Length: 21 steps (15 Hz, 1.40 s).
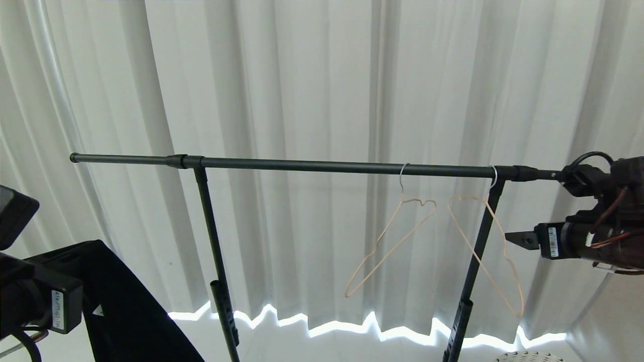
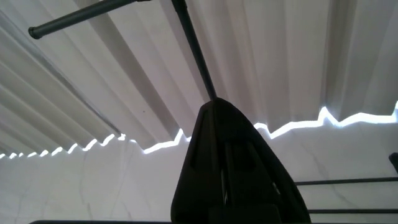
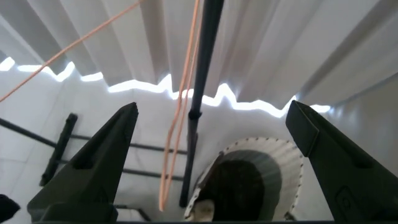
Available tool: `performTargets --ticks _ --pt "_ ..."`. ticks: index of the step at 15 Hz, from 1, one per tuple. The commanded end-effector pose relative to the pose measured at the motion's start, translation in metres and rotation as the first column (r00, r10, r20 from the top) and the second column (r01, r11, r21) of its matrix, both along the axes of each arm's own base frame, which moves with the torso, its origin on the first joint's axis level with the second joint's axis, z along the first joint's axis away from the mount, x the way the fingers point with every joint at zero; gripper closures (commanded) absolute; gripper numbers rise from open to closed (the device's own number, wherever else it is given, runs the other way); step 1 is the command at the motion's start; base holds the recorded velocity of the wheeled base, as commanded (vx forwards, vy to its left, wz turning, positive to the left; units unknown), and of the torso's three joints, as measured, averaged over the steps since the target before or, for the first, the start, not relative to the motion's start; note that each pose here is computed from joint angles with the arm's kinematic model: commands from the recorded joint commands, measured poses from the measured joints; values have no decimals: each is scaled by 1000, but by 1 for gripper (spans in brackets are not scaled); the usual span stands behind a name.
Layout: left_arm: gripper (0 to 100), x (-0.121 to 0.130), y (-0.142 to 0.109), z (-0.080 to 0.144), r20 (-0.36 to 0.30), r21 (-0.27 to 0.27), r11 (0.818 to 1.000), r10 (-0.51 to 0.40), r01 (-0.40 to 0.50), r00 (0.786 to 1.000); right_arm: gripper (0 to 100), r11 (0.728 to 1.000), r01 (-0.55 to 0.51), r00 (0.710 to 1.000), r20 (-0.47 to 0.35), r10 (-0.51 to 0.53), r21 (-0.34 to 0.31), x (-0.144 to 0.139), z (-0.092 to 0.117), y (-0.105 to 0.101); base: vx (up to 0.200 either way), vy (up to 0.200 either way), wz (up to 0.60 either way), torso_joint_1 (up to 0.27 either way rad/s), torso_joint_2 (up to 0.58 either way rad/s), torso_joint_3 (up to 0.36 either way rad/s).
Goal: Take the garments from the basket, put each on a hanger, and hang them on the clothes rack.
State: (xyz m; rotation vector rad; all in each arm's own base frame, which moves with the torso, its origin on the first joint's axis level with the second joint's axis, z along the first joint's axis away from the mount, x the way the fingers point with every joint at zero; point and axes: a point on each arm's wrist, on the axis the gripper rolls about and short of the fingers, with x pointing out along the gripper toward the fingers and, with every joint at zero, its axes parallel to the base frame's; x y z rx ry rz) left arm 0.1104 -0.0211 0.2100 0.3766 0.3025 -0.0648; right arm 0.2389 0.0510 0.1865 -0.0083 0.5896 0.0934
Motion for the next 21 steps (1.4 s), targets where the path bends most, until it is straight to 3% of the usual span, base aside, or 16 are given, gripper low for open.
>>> performTargets --ticks 1,4,7,17,18,21 --pt "100 0 0 -1 -4 2 1000 0 0 1000 0 999 27 991 -128 -30 -30 27 -37 21 0 0 0 0 0 0" --pt "100 -1 0 -1 -3 0 1000 1 -1 1000 0 998 44 987 -151 -51 -50 39 -53 24 0 0 0 0 0 0" --pt "100 0 0 -1 -3 1 1000 0 0 1000 0 998 60 993 -102 -62 -23 54 -62 27 0 0 0 0 0 0" --pt "100 -1 0 -1 -3 1 1000 -3 3 1000 0 998 59 993 -100 -57 10 62 -63 22 0 0 0 0 0 0" --pt "100 -1 0 -1 -3 1 1000 -3 3 1000 100 998 59 993 -100 -57 10 62 -63 22 0 0 0 0 0 0" --pt "100 -1 0 -2 -4 1 1000 -3 3 1000 100 998 57 993 -105 -56 10 62 -63 22 0 0 0 0 0 0"
